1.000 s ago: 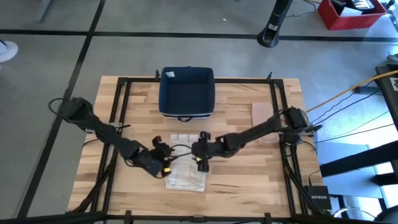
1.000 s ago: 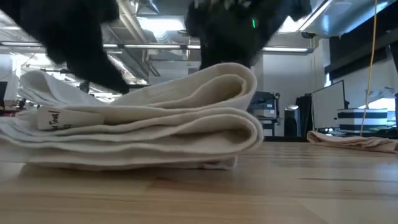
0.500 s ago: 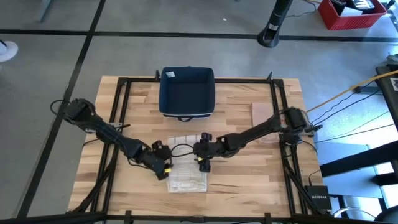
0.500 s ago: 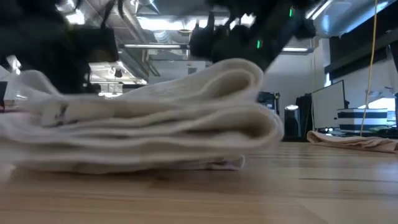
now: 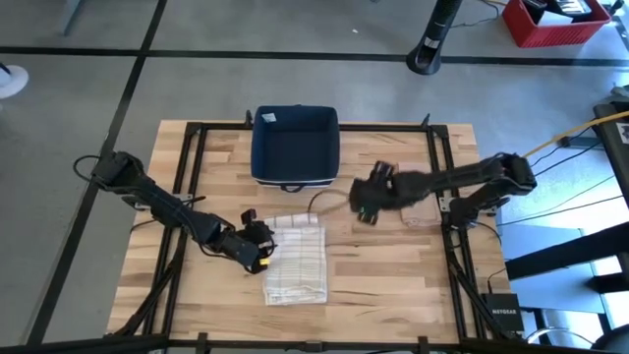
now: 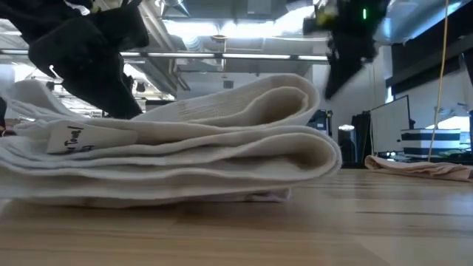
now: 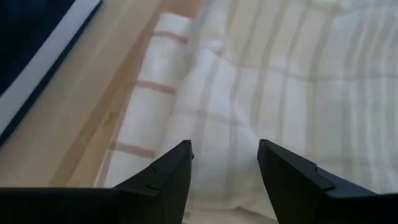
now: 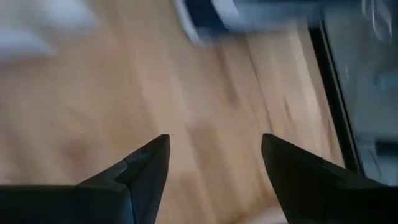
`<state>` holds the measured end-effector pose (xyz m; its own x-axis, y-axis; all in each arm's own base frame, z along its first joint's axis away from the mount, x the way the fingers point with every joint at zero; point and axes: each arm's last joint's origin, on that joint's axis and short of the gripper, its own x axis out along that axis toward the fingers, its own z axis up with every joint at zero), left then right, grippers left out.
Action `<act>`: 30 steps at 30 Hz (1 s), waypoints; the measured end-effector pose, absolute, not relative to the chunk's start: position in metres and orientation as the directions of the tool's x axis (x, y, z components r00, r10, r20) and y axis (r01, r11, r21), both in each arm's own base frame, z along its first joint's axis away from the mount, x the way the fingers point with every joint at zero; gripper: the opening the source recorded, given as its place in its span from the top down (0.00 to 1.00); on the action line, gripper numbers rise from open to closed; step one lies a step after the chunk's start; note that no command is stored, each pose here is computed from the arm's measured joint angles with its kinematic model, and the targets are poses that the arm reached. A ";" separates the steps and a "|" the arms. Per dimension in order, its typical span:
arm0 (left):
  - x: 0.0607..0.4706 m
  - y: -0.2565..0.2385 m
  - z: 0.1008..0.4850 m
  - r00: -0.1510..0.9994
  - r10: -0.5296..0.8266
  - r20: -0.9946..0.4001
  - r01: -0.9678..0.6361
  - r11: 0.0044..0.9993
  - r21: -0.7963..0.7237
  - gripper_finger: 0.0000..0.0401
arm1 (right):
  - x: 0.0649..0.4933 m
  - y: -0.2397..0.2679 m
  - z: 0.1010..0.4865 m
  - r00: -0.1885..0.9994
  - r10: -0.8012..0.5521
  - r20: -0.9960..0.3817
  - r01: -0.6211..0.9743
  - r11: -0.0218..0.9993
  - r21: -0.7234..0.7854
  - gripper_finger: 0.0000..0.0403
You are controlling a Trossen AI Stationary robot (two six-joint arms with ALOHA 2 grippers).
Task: Fold towel
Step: Stack the pink towel on the gray pattern towel
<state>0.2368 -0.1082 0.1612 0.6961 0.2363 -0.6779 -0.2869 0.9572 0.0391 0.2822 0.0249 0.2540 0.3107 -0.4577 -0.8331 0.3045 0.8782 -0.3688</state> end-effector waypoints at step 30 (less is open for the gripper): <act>0.234 -0.108 0.156 0.685 0.212 -0.697 -0.297 0.955 -0.001 0.56 | 0.171 -0.104 0.133 -0.013 0.072 -0.997 0.803 0.595 0.032 0.36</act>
